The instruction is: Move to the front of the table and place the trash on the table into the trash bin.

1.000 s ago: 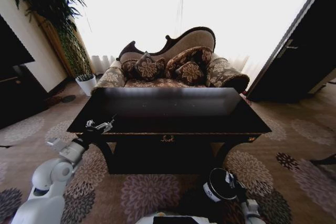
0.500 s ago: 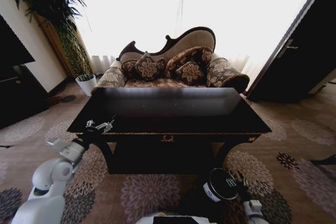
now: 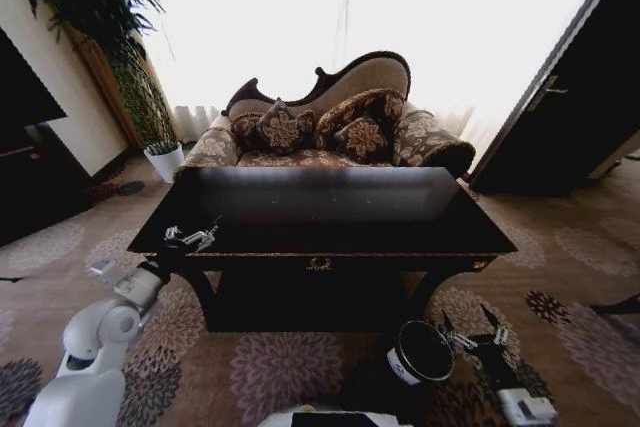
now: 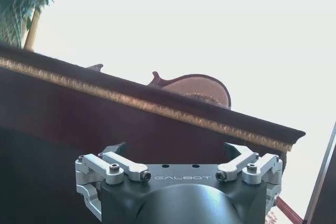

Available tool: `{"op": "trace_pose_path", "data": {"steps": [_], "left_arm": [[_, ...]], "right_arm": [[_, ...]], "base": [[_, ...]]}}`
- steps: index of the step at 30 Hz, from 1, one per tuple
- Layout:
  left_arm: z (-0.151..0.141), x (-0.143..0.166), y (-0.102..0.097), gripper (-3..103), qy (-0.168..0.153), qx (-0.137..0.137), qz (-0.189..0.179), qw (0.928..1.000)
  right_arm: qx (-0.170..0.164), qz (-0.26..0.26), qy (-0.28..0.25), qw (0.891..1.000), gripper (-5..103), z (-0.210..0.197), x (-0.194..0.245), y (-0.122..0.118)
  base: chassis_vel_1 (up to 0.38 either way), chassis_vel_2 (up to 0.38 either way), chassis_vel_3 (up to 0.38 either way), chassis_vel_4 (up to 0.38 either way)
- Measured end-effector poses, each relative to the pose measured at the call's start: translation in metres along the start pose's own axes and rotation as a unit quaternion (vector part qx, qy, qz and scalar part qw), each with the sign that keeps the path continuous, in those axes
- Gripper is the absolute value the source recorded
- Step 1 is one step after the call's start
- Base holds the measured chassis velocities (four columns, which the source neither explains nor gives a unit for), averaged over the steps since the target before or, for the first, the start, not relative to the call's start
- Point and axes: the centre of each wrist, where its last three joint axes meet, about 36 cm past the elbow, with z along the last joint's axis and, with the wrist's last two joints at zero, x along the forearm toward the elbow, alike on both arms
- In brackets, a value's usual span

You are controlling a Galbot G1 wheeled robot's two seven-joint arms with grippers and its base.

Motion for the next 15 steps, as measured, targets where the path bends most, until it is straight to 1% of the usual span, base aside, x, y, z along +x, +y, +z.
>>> {"op": "trace_pose_path", "data": {"steps": [2,3,5,6,8,9,11,12,13,14,15], "left_arm": [[0.000,0.000,0.000,100,0.000,0.000,0.000,1.0000],[0.000,0.000,0.000,100,0.000,0.000,0.000,1.0000],[0.001,0.000,0.000,100,0.000,0.001,0.000,1.0000],[0.001,0.000,0.000,100,0.000,0.001,-0.001,1.0000],[0.000,0.000,-0.002,100,-0.003,0.001,0.000,1.0000],[0.000,0.000,-0.002,100,-0.003,0.001,0.000,1.0000],[-0.002,0.000,-0.004,100,-0.007,0.001,0.001,1.0000],[-0.002,-0.001,-0.008,100,-0.010,0.002,0.002,0.9999],[-0.003,-0.001,-0.010,100,-0.011,0.004,0.000,0.9999],[-0.003,-0.001,-0.010,100,-0.011,0.004,0.000,0.9999],[-0.002,-0.001,-0.014,100,-0.012,0.006,-0.004,0.9999]], "right_arm": [[-0.019,0.013,-0.023,0.999,100,-0.015,-0.007,0.003],[-0.019,0.013,-0.023,0.999,100,-0.015,-0.007,0.003],[-0.040,0.030,-0.043,0.998,100,-0.034,-0.018,0.005],[-0.045,0.036,-0.049,0.997,100,-0.040,-0.022,0.006],[-0.064,0.057,-0.066,0.994,100,-0.073,-0.045,0.008],[-0.064,0.057,-0.066,0.994,100,-0.073,-0.045,0.008],[-0.077,0.070,-0.073,0.992,100,-0.098,-0.063,0.013],[-0.094,0.080,-0.075,0.990,100,-0.127,-0.086,0.022],[-0.104,0.084,-0.075,0.988,100,-0.141,-0.097,0.028],[-0.104,0.084,-0.075,0.988,100,-0.141,-0.097,0.028],[-0.116,0.087,-0.072,0.987,100,-0.153,-0.107,0.034]], "base": [[0.000,0.000,0.000,0.000],[0.000,0.000,0.000,0.000],[0.000,0.000,0.000,0.000],[0.000,0.000,0.000,0.000],[0.000,0.000,0.000,0.000],[0.000,0.000,0.000,0.000],[0.000,0.000,0.000,0.000],[0.000,0.000,0.000,0.000],[0.000,0.000,0.000,0.000],[0.000,0.000,0.000,0.000],[0.000,0.000,0.000,0.000]]}}
